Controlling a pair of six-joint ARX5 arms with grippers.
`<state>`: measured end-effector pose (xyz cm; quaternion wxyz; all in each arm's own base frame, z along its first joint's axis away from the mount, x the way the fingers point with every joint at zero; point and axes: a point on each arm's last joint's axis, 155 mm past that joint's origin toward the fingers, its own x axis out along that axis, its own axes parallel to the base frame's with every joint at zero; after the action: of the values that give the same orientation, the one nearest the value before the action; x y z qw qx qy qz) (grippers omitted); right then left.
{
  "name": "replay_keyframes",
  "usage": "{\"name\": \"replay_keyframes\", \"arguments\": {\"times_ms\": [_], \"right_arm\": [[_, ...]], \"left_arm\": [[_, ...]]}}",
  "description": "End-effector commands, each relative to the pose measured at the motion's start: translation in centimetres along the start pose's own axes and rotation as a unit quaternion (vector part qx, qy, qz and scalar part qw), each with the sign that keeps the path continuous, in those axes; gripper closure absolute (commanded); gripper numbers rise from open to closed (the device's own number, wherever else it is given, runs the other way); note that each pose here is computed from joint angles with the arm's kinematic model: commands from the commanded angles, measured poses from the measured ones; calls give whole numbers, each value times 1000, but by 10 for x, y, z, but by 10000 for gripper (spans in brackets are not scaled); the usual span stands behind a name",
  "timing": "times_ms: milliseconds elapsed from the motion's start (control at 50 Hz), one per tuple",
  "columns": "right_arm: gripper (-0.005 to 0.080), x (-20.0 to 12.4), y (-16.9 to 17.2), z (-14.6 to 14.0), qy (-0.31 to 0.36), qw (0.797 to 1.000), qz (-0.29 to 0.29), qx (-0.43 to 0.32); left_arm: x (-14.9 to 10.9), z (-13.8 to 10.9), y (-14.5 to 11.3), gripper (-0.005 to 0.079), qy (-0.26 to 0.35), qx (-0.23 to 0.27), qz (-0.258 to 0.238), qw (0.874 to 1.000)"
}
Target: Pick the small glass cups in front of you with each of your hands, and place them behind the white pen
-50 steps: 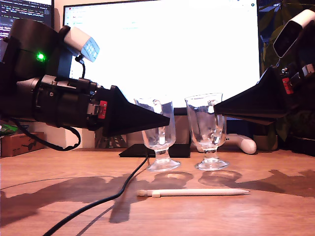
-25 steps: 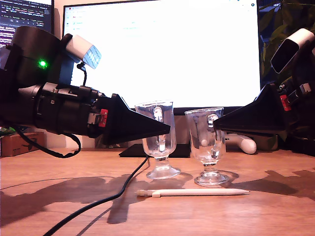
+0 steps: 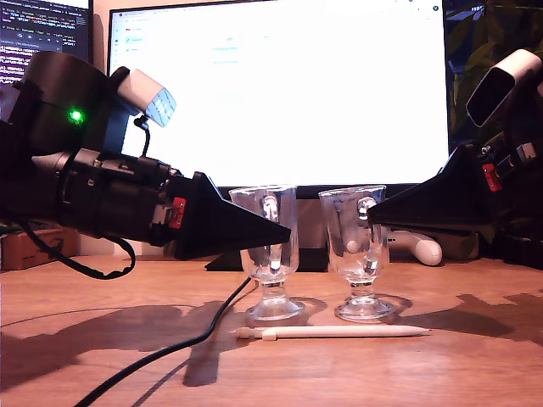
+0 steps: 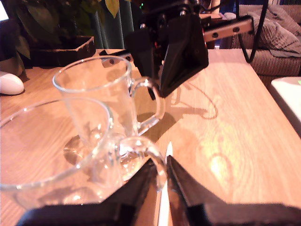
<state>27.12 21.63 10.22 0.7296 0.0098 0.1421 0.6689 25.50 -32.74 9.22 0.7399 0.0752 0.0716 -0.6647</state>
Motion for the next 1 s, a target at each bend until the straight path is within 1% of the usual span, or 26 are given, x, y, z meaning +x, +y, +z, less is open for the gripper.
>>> {"name": "replay_keyframes", "arguments": {"times_ms": [0, 380, 820, 880, 980], "right_arm": [[765, 0, 4, 3, -4, 1000, 6, 2], [765, 5, 9, 3, -2, 1000, 15, 2], [763, 5, 9, 4, -2, 1000, 16, 13], [736, 5, 9, 4, -2, 1000, 16, 15], [697, 5, 9, 3, -1, 1000, 16, 18]], "left_arm": [[4, 4, 1, 761, -7, 17, -4, 1000], [4, 4, 2, 762, -6, 29, -4, 1000], [5, 4, 3, 761, -5, 27, -6, 1000], [6, 4, 3, 760, -3, 24, -6, 1000], [6, 4, 3, 723, -3, 25, -6, 1000]]}}
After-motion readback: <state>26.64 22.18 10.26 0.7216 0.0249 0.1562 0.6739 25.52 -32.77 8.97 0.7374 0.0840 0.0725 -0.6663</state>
